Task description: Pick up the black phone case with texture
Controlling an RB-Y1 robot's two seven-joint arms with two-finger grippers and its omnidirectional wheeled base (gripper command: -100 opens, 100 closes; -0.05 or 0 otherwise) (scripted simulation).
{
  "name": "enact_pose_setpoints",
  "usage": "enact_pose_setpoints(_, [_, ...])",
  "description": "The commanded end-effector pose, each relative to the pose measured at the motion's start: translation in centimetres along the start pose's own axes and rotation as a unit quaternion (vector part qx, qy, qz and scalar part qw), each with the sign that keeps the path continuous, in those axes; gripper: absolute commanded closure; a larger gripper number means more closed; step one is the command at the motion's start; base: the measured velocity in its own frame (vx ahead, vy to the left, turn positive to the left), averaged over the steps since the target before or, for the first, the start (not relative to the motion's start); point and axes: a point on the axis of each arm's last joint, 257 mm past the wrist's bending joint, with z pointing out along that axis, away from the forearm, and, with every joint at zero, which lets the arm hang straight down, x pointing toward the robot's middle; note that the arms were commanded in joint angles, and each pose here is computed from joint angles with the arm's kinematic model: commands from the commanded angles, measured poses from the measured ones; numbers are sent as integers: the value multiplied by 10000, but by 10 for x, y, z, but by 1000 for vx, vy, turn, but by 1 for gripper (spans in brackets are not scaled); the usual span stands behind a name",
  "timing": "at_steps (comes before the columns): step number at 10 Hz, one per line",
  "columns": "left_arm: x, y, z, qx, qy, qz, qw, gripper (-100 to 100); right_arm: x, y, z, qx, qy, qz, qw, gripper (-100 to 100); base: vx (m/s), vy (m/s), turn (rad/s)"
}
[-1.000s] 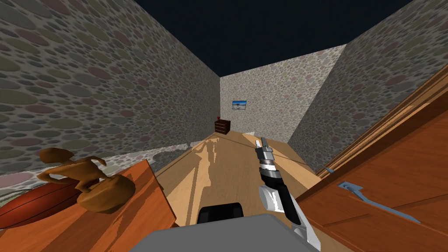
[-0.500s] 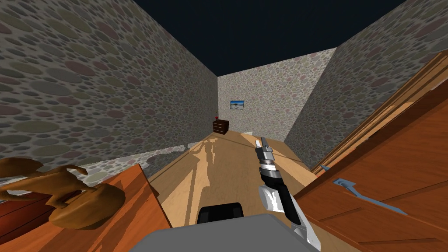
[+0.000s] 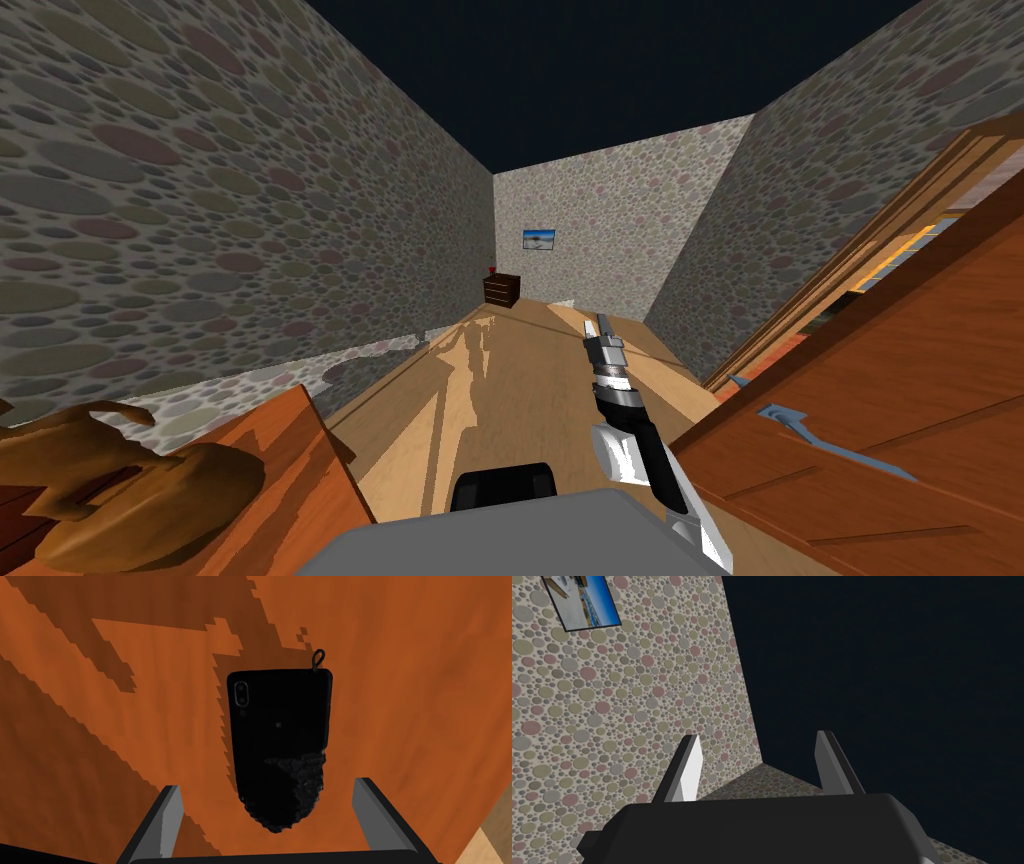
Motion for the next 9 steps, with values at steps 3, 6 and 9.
enact_pose_setpoints(3, [3, 30, 15, -373, 85, -163, 9991, -100, 0, 0, 0, 0, 0, 0, 10000, 0, 29, 39, -47])
enact_pose_setpoints(6, [4, 34, 15, -396, 96, -168, 9990, 0, 0, 0, 0, 0, 0, 0, 10000, 0, 15, 24, -11])
enact_pose_setpoints(9, [19, 49, 37, -401, 96, -123, 9991, -100, 0, 0, 0, 0, 0, 0, 10000, 0, -7, 47, 26])
